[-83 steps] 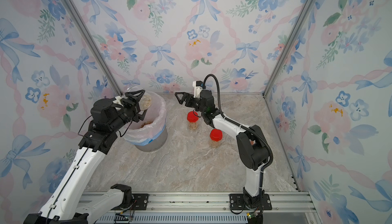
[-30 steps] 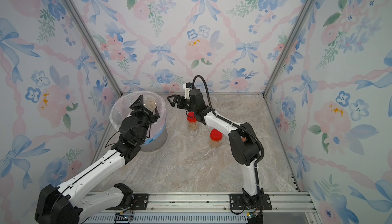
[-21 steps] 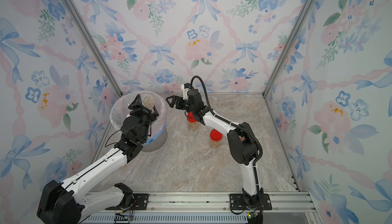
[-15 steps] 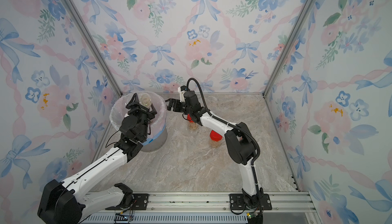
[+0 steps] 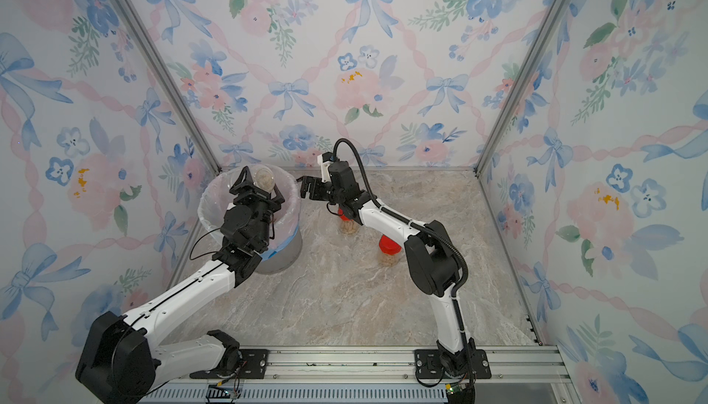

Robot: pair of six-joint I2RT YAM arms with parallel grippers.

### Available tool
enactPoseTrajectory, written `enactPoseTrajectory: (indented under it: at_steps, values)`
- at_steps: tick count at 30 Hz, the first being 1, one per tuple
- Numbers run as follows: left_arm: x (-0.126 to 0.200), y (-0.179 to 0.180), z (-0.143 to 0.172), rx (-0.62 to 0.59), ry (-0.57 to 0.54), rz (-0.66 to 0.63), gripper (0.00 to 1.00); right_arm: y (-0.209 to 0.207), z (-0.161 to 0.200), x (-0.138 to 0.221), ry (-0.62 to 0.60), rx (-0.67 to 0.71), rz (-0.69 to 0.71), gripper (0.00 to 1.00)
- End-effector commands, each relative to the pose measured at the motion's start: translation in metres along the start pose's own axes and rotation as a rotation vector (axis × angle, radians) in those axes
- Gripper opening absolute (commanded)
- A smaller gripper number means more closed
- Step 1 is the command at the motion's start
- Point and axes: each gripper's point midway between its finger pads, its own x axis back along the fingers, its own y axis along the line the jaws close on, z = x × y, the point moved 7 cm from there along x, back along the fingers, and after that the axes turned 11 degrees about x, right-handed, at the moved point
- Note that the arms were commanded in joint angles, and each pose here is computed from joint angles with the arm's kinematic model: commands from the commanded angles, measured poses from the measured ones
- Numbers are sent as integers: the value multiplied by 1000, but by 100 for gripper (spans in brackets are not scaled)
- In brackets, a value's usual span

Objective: Empty moldy peanuts from jars
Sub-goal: Move the trash bin to the center of the board.

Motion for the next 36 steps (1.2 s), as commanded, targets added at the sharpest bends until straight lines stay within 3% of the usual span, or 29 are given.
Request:
enactPoseTrajectory:
  at_steps: [1, 6, 15, 20, 25, 36]
  values:
    - [0, -29, 7, 467, 83, 70, 16, -4, 6, -8, 21, 15, 17, 100]
    - [8, -44, 8, 288, 94, 67, 16, -7, 3, -7, 2, 10, 15, 100]
    - [-1, -45, 0, -118, 127, -146, 11, -20, -6, 5, -26, 7, 21, 100]
    - [-9, -28, 5, -170, 189, -228, 8, -29, -4, 7, -38, -16, 24, 100]
    - [-14, -27, 20, -275, 242, -232, 9, -34, -2, 7, -40, -24, 24, 100]
    - [0, -18, 4, -311, 202, -303, 8, -44, -4, 12, -57, -40, 28, 100]
